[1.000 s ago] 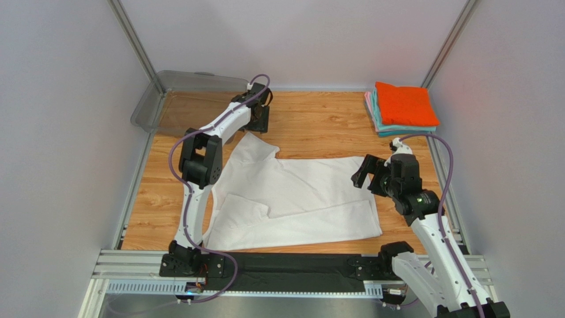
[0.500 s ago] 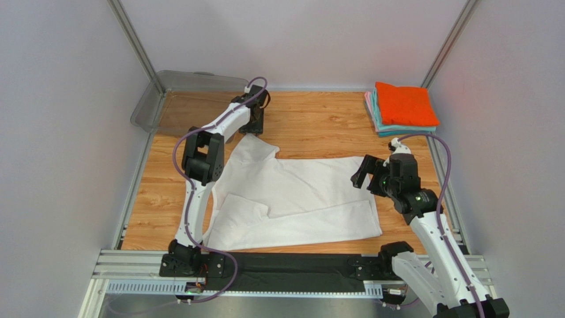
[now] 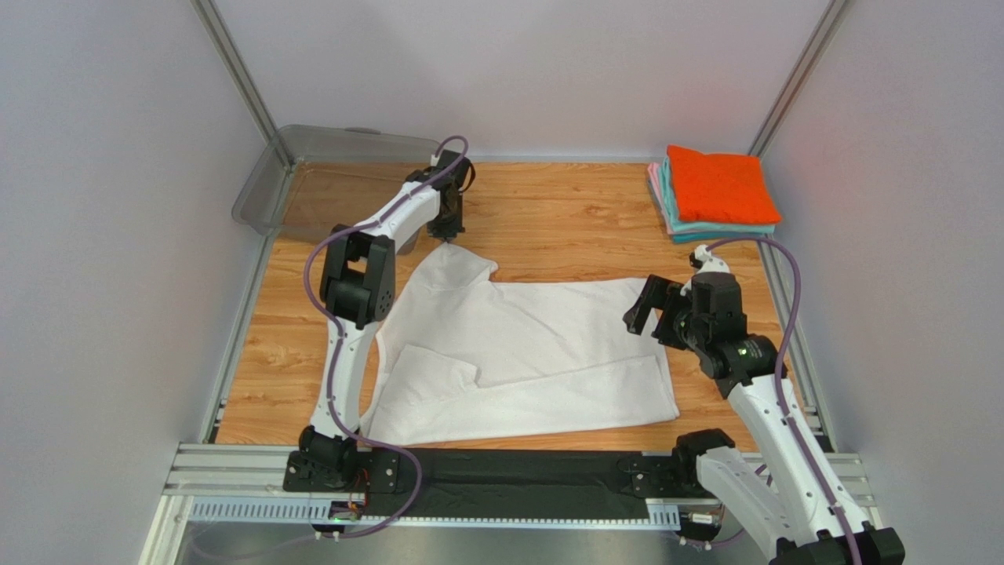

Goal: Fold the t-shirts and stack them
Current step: Fold the tshirt

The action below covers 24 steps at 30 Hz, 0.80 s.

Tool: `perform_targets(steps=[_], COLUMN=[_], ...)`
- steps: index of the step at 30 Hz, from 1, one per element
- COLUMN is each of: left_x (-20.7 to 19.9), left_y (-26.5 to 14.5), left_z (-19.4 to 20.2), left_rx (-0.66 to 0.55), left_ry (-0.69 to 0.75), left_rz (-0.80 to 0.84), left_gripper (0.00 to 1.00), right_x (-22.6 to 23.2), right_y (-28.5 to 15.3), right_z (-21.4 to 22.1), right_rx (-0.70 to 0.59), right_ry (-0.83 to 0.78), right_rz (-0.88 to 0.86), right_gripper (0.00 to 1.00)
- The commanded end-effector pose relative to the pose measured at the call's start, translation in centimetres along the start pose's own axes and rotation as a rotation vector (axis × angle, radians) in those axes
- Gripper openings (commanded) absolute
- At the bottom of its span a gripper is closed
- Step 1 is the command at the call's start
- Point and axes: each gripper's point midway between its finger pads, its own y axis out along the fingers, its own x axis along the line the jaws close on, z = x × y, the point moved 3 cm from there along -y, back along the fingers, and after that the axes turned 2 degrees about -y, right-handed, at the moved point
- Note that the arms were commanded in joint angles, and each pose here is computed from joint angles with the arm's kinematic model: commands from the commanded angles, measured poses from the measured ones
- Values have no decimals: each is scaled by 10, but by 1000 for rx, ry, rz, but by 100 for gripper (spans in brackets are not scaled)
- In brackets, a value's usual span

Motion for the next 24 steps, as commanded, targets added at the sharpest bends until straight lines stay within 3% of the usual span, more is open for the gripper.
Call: perform_targets(steps=[1,12,19,24], left_x=[-5,-24,-27,-26], left_y=[-40,-95,-124,-138], left_z=[-15,8,28,43], left_rx=[-63,-152,-210,-217], left_ry=[1,25,31,38], left_rz=[91,345,441,475], left_gripper=[0,0,0,0], right_x=[2,-15,-17,-24], right_y=[3,53,110,149], right_z=[-13,-59,-101,-103], right_rx=[-37,17,11,85], right_ry=[-5,55,56,49], right_rz=[4,289,364,410], right_gripper=[100,99,84,76])
